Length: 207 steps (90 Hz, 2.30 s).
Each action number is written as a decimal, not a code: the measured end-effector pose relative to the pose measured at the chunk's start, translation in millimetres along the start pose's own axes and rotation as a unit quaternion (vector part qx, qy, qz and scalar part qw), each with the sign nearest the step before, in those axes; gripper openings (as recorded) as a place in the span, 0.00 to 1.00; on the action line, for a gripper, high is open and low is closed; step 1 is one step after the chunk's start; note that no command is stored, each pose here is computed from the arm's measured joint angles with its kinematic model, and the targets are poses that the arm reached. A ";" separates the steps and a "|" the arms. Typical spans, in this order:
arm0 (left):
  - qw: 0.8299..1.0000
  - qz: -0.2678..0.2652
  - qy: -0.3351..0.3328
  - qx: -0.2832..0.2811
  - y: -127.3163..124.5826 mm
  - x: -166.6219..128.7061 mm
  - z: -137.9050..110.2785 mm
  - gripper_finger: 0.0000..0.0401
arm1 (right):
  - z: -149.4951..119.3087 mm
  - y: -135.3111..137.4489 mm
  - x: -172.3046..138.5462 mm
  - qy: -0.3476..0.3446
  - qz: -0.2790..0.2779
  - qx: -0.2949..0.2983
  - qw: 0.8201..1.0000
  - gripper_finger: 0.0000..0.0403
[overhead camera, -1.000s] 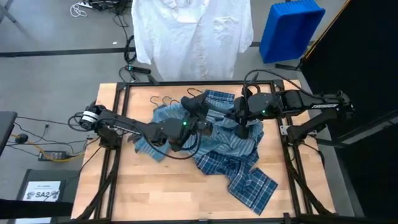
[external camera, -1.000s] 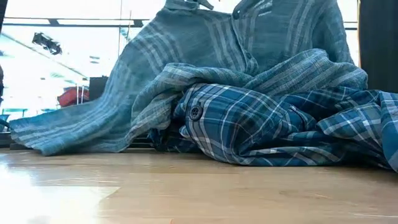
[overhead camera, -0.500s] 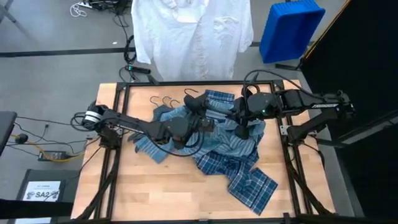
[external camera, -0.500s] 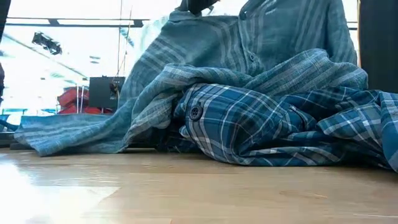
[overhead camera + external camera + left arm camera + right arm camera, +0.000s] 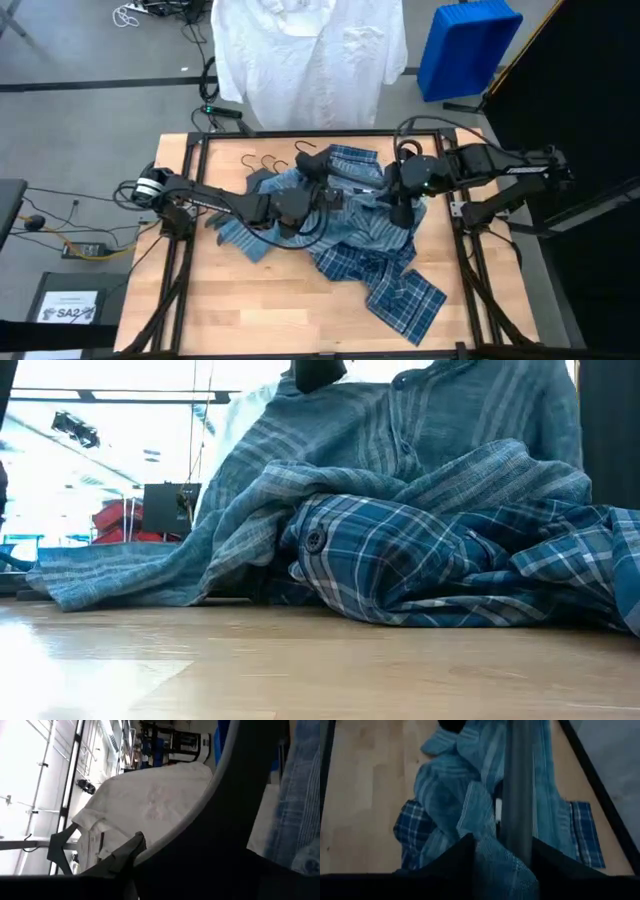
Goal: Hang clothes
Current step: Remove the black hanger from the green shirt
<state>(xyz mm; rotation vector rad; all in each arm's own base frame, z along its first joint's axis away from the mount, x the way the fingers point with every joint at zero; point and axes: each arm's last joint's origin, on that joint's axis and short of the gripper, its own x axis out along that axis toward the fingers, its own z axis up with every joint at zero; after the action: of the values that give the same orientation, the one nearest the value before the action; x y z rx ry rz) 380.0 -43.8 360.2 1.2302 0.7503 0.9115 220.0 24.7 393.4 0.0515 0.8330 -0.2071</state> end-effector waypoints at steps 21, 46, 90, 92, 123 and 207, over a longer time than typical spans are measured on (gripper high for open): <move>0.998 -0.021 0.037 -0.041 -11.6 18.9 -13.3 0.44 | -9.0 -1.1 -6.3 0.027 -0.010 0.021 0.999 0.28; 0.989 -0.073 0.057 -0.115 -11.7 15.7 -41.2 0.44 | -13.9 -0.5 -8.9 0.040 -0.025 0.022 0.999 0.27; 0.969 -0.139 0.126 -0.163 -23.7 15.6 -76.5 0.42 | -15.3 10.3 -11.9 0.035 0.006 -0.020 0.999 0.15; 0.968 -0.138 0.130 -0.164 -23.9 16.3 -77.6 0.42 | -15.4 11.3 -12.0 0.034 0.010 -0.022 0.999 0.14; 0.957 -0.149 0.149 -0.201 -25.4 23.1 -83.6 0.42 | -14.1 23.0 -15.4 0.003 0.009 -0.045 0.999 0.01; 0.953 -0.164 0.135 -0.217 -26.2 22.0 -78.7 0.42 | -75.6 0.0 17.9 -0.274 -0.013 0.086 0.958 0.40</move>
<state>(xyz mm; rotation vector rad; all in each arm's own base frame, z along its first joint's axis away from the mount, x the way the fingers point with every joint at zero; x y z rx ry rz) 325.7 8.8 319.5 0.5794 0.8823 0.9143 176.5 31.3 329.3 0.1408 0.2612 -0.3010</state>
